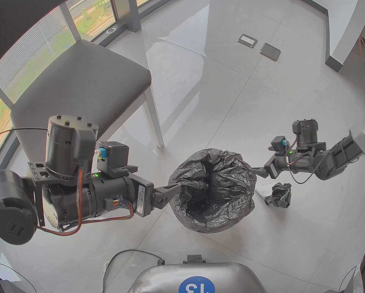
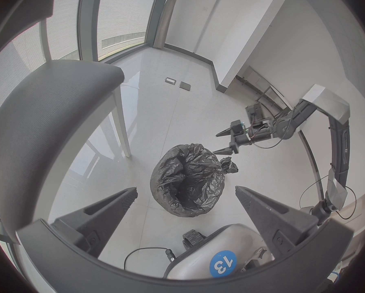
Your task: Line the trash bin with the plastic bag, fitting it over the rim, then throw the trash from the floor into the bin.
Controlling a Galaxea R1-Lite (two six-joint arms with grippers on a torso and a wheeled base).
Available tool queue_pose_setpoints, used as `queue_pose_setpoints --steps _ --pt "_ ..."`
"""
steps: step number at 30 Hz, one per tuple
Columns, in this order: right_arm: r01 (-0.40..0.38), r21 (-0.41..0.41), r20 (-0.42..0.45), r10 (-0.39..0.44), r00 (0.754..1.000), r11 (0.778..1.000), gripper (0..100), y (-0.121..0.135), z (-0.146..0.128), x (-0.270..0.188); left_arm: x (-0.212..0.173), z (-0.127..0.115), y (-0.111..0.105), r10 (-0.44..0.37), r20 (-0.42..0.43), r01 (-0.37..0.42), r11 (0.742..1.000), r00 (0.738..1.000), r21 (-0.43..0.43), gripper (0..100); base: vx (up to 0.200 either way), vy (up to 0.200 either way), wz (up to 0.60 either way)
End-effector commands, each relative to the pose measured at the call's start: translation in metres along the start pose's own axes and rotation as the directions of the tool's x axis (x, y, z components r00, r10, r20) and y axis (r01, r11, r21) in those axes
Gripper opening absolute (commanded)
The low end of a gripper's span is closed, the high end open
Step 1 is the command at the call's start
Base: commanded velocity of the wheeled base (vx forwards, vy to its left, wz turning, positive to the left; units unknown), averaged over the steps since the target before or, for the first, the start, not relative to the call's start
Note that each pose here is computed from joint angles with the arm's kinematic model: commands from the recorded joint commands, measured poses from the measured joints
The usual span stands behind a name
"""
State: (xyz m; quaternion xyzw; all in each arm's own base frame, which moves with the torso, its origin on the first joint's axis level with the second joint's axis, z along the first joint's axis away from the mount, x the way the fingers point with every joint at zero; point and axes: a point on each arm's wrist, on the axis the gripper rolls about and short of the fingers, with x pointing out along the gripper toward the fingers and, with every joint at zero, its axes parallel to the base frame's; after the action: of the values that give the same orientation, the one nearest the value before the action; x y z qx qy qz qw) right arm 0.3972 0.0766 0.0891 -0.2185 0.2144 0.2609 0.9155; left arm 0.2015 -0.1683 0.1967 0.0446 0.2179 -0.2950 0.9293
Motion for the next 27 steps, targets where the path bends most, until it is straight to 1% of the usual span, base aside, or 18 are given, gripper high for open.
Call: queue_pose_setpoints --steps 1,5,8,10,13,14,15,23,24,25,27 --pt "0.105 0.064 -0.018 -0.104 0.994 0.992 100 -0.025 -0.01 -0.056 0.021 -0.002 -0.01 -0.018 -0.04 0.018 1.0 0.999 0.017 100 0.0 0.0 0.0" --pt "0.145 0.105 -0.074 -0.137 0.988 0.984 100 -0.035 -0.031 -0.073 0.027 -0.004 -0.013 -0.022 -0.055 0.024 0.999 0.998 0.023 100 0.0 0.0 0.0" --pt "0.154 0.138 -0.138 -0.134 0.981 0.978 100 -0.037 -0.054 -0.078 0.031 -0.006 -0.014 -0.022 -0.068 0.024 0.999 0.997 0.023 100 0.0 0.0 0.0" --pt "0.154 0.149 -0.166 -0.129 0.978 0.977 100 -0.036 -0.063 -0.079 0.035 -0.007 -0.014 -0.02 -0.073 0.022 0.999 0.997 0.024 100 0.0 0.0 0.0" --pt "0.139 0.167 -0.214 -0.102 0.971 0.976 100 -0.036 -0.083 -0.066 0.038 -0.001 -0.015 -0.017 -0.061 0.018 1.0 0.998 0.023 100 0.0 0.0 0.0" --pt "0.138 0.168 -0.217 -0.1 0.971 0.976 100 -0.036 -0.084 -0.065 0.038 -0.001 -0.015 -0.017 -0.061 0.018 1.0 0.998 0.023 100 0.0 0.0 0.0" --pt "0.129 0.174 -0.231 -0.087 0.969 0.976 100 -0.036 -0.09 -0.057 0.04 0.0 -0.015 -0.012 -0.06 0.014 1.0 0.998 0.022 100 0.0 0.0 0.0" --pt "0.106 0.197 -0.275 -0.049 0.96 0.975 100 -0.04 -0.118 -0.016 0.046 0.0 -0.015 0.017 -0.063 -0.016 1.0 0.998 0.015 100 0.0 0.0 0.0" --pt "0.106 0.197 -0.275 -0.049 0.96 0.975 100 -0.04 -0.118 -0.016 0.046 0.0 -0.015 0.017 -0.063 -0.016 1.0 0.998 0.015 100 0.0 0.0 0.0" --pt "0.108 0.207 -0.293 -0.044 0.955 0.972 100 -0.044 -0.129 -0.008 0.045 0.003 -0.015 0.034 -0.051 -0.034 0.999 0.998 0.014 100 0.0 0.0 0.0" --pt "0.116 0.22 -0.313 -0.042 0.949 0.969 100 -0.048 -0.141 -0.002 0.046 0.007 -0.013 0.046 -0.039 -0.046 0.999 0.998 0.008 100 0.0 0.0 0.0"
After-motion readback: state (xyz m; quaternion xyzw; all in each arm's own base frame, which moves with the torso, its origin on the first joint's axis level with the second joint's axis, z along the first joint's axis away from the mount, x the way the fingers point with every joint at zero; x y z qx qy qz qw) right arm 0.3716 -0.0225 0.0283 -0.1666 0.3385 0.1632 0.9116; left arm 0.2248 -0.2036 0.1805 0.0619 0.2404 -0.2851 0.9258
